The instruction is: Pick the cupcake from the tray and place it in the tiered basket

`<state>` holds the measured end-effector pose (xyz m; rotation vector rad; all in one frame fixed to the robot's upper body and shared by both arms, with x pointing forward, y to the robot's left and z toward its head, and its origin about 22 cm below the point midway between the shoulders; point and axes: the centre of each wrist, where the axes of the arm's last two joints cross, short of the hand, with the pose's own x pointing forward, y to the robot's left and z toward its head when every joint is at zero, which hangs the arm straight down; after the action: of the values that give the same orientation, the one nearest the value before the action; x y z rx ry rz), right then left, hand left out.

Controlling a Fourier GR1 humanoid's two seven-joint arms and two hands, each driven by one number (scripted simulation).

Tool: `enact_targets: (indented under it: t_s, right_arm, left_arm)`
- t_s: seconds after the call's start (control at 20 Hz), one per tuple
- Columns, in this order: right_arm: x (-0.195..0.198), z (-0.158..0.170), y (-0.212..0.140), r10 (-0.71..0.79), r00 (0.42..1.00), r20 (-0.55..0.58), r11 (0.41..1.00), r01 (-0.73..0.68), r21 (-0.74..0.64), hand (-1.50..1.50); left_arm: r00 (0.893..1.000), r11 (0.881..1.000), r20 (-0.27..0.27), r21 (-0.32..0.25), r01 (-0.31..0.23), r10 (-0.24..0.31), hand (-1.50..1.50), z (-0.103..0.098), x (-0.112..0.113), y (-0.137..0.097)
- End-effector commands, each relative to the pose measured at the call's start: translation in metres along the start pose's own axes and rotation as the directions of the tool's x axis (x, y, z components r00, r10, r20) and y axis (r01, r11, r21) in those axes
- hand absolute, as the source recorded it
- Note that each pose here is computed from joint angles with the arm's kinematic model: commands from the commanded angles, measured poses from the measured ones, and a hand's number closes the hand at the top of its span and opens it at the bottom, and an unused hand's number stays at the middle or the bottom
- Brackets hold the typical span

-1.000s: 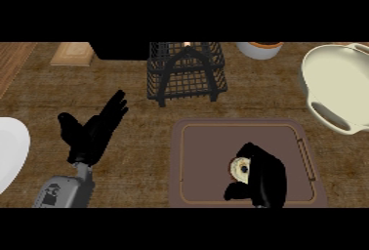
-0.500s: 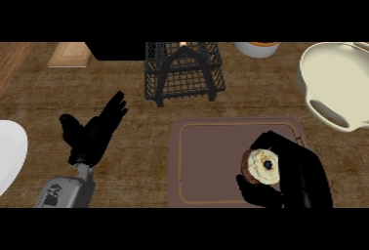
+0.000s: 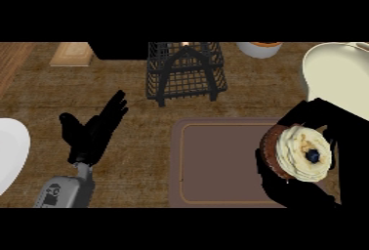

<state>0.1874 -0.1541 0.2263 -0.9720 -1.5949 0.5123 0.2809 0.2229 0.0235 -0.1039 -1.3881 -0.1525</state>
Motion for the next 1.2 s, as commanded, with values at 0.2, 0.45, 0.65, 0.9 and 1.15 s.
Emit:
enact_targets:
  t_s: [0.2, 0.45, 0.65, 0.9, 1.15]
  right_arm:
    - [0.060, -0.036, -0.027, 0.062, 0.998, 0.004, 0.998, -0.062, -0.012, 1.50]
    - [0.100, -0.085, -0.016, 0.104, 0.995, 0.002, 0.994, -0.104, 0.026, 1.50]
    - [0.104, -0.127, 0.002, 0.043, 0.999, -0.033, 0.999, -0.042, 0.031, 1.50]
    - [0.131, -0.164, 0.017, 0.014, 0.996, -0.092, 1.000, -0.013, 0.012, 1.50]
    - [0.110, -0.199, 0.055, 0.001, 0.998, -0.059, 1.000, -0.001, -0.003, 1.50]
  left_arm:
    - [1.000, 1.000, 0.004, -0.008, -0.020, 0.020, 0.00, -0.007, -0.004, -0.020]
    - [1.000, 1.000, -0.008, -0.007, -0.005, 0.005, 0.00, -0.003, -0.008, -0.024]
    - [1.000, 1.000, 0.017, -0.014, -0.006, 0.007, 0.00, 0.006, 0.015, 0.003]
    - [1.000, 0.999, -0.001, -0.054, -0.002, 0.002, 0.00, 0.008, 0.000, -0.010]
    - [1.000, 0.999, 0.006, -0.042, -0.001, 0.001, 0.00, 0.003, 0.001, 0.015]
